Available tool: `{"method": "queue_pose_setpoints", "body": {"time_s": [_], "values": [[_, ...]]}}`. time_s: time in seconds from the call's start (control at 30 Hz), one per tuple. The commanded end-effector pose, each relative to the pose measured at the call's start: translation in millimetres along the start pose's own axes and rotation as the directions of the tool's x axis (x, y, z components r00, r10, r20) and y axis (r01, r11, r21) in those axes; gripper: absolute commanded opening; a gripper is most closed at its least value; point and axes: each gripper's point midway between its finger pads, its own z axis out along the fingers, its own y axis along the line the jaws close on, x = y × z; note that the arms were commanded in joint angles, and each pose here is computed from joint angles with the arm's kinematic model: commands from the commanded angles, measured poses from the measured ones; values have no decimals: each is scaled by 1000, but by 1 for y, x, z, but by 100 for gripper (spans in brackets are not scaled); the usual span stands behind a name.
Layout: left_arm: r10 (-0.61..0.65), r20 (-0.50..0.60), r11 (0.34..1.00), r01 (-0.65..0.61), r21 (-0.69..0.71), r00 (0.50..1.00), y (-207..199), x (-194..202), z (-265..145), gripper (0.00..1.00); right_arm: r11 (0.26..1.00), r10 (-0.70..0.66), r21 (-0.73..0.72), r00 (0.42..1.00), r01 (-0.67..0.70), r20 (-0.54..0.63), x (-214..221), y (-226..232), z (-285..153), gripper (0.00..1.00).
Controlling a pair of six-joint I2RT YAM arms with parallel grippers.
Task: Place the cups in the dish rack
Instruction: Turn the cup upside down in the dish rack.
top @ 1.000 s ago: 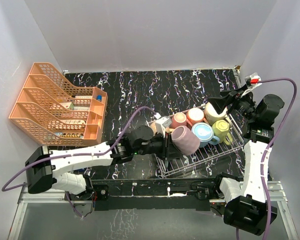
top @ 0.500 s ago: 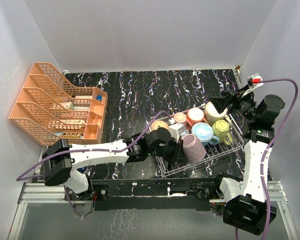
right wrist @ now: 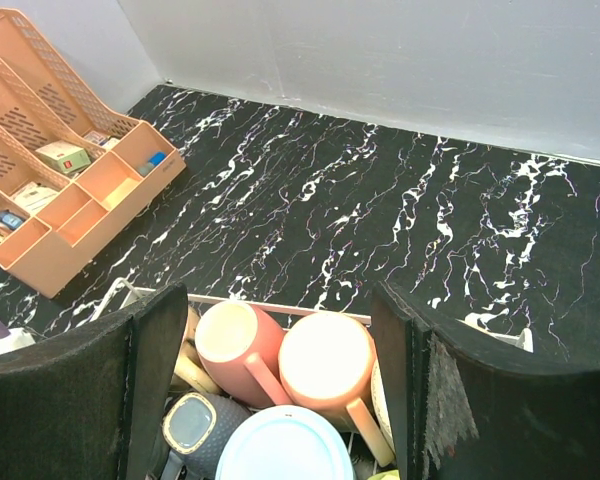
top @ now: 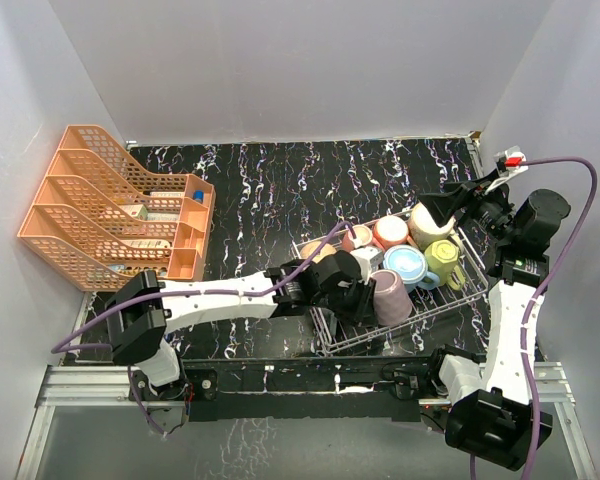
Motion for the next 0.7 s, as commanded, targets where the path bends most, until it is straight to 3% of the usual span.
{"method": "queue_pose_setpoints", "body": {"time_s": [0.0, 0.67], "values": [[51, 57, 998, -53, 30, 997, -22, -27, -8, 0, 999, -44, 10, 998, 44, 40, -11, 1, -3, 76], [147, -70, 969, -158, -192, 987, 25, -17, 1, 0, 999, -44, 6, 998, 44, 46, -10, 4, -4, 76]]}}
